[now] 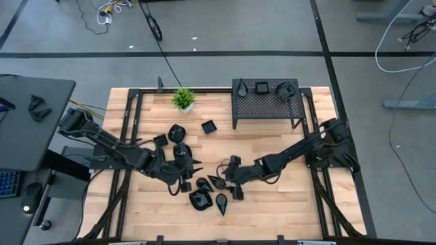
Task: Pick & Place Mini shaped plates
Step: Stack the black drop-shaped plate on top of the black drop-shaped plate on the shelf
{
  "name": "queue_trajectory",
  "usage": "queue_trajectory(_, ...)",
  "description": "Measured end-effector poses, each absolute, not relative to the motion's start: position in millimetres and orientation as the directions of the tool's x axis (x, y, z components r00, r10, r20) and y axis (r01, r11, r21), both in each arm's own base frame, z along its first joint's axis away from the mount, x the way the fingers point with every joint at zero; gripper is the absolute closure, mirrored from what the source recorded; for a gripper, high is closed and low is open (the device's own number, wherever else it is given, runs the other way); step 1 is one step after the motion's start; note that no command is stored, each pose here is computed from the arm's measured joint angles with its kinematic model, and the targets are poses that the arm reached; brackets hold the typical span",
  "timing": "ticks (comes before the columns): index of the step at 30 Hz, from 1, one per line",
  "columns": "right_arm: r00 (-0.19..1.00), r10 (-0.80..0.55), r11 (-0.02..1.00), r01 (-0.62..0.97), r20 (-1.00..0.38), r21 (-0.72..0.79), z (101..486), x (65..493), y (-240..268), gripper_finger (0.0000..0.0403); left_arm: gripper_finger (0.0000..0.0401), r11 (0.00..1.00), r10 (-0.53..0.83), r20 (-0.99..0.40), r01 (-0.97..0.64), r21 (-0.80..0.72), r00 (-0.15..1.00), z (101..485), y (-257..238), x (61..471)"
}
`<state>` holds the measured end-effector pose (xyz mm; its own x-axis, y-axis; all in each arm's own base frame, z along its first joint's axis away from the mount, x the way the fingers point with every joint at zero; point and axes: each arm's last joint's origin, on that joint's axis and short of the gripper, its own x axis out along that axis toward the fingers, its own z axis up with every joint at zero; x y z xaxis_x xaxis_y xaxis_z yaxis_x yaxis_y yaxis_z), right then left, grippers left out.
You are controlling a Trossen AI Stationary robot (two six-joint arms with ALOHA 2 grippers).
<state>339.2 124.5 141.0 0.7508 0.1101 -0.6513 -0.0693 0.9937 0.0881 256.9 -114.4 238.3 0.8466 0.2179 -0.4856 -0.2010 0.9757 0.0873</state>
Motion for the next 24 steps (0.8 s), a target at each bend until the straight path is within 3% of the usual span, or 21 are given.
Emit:
queue_trajectory(5, 0.716, 0.144, 0.983, -0.185, -0.683, 0.013, 133, 328, 148, 0.0101, 0.0298, 0.979, 0.202, -0.484, -0.190, 0.074, 0.851, 238, -119, 255)
queue_trajectory(10, 0.714, 0.061, 0.993, -0.112, -0.697, -0.027, 128, 325, 151, 0.0097, 0.0298, 0.980, 0.185, -0.476, -0.195, 0.030, 0.859, 239, -124, 253)
queue_trajectory(16, 0.695, 0.054, 0.996, -0.085, -0.717, -0.007, 117, 325, 152, 0.0092, 0.0298, 0.981, 0.166, -0.444, -0.192, -0.014, 0.881, 243, -130, 252)
queue_trajectory(24, 0.688, 0.045, 0.993, -0.113, -0.724, -0.046, 101, 324, 161, 0.0116, 0.0298, 0.973, 0.196, -0.367, -0.227, -0.044, 0.909, 250, -135, 253)
